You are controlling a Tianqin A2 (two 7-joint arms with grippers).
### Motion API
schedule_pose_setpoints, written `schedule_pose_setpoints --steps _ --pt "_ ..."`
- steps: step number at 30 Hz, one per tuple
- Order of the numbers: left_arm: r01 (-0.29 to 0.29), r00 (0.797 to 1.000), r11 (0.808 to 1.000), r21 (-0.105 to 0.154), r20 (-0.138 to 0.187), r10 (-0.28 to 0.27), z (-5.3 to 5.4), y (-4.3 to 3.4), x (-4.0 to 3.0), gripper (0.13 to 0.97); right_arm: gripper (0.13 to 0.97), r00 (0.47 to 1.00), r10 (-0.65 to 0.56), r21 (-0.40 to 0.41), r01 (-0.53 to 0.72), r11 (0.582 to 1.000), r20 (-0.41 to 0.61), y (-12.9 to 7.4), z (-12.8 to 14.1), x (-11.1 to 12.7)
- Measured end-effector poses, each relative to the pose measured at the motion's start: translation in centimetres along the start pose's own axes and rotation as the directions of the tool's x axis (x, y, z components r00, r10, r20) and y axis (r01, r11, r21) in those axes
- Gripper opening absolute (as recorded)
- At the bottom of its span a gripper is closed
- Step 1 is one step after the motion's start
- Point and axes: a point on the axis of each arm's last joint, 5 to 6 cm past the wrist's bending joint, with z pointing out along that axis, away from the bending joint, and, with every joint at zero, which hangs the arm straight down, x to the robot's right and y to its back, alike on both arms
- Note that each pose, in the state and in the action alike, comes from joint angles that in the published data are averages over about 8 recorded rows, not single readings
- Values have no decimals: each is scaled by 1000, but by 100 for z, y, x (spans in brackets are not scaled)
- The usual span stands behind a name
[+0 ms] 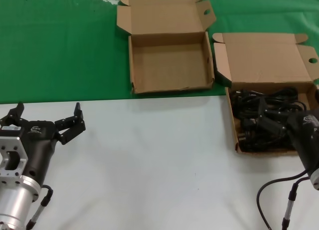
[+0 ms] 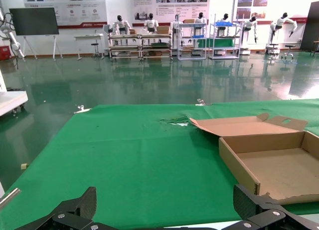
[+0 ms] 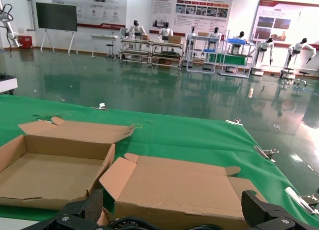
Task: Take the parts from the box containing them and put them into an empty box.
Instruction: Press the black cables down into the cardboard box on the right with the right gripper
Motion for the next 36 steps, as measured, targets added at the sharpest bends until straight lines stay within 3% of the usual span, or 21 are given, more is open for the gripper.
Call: schedule_pose_setpoints --steps 36 --pt "0 1000 1000 0 0 0 0 0 0 963 966 1000 0 0 0 1000 0 0 0 0"
